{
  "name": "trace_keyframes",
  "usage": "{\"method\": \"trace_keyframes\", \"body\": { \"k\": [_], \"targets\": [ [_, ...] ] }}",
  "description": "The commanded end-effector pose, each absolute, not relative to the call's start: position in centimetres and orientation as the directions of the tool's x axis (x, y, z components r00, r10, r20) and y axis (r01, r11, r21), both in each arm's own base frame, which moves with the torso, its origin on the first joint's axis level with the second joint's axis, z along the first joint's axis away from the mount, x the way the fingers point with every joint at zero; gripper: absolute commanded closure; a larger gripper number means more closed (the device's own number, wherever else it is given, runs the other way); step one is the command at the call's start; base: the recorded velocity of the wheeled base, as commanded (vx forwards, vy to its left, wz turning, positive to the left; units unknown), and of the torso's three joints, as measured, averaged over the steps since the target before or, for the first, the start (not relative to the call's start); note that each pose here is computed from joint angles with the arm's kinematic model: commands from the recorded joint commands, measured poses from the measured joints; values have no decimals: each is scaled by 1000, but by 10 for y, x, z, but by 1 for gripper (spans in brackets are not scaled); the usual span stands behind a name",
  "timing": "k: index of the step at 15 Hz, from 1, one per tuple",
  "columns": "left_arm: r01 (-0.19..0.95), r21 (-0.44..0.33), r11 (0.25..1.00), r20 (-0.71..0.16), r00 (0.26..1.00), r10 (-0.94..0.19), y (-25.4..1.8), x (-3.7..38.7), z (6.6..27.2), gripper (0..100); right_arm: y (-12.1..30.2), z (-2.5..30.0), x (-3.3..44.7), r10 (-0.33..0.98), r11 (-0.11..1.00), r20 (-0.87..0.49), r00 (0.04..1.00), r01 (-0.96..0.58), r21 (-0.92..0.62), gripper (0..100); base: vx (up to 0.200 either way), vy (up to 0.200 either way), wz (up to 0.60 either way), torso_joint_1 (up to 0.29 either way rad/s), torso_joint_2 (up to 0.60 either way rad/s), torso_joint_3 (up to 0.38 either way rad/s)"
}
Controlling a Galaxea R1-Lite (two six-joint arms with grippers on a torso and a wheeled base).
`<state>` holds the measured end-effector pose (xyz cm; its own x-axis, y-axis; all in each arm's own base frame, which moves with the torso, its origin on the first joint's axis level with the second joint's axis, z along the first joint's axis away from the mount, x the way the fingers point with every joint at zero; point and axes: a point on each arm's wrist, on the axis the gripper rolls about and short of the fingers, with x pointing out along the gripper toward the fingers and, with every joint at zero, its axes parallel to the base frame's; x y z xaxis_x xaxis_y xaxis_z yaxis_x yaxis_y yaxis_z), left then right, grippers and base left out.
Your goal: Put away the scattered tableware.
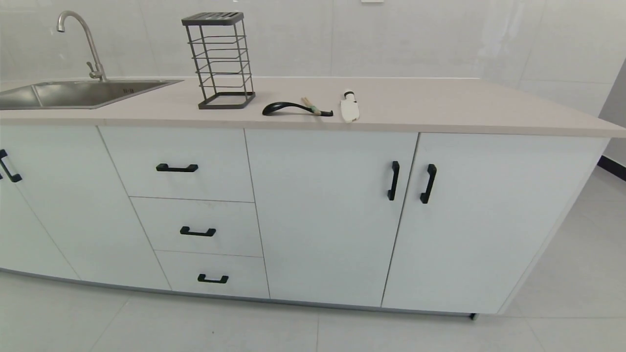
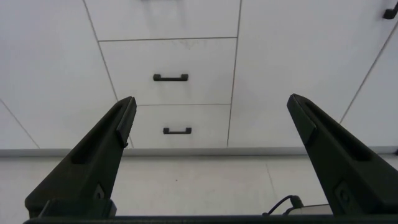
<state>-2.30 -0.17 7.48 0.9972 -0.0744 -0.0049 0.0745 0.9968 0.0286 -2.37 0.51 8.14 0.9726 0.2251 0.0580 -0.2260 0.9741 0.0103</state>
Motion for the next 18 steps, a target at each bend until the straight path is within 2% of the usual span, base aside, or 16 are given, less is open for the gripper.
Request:
{"method": "trace_keyframes", "body": {
  "k": [1,5,8,16,17,18],
  "targets": [
    [75,29,997,-6,997,-75,-2,-23,75,0,5,81,-24,228,973,57,972,-229,8,100,200,200,0,2,2,2],
    [69,30,997,-6,998,-69,-2,-23,75,0,5,81,-24,228,973,57,972,-229,11,100,200,200,0,0,1,5],
    [68,33,997,-6,998,-67,-2,-23,75,0,5,81,-24,225,974,57,973,-226,10,100,133,67,0,1,1,4],
    [60,32,998,-6,998,-60,-1,-23,75,0,5,81,-24,227,974,57,972,-227,10,100,-200,0,0,2,2,3],
    [61,30,998,-6,998,-61,-1,-23,75,0,5,81,-24,227,974,57,972,-227,10,100,-200,200,0,2,2,2],
    [60,32,998,-6,998,-60,-1,-23,75,0,5,81,-24,227,974,57,972,-227,8,100,0,0,0,0,0,0]
  ]
}}
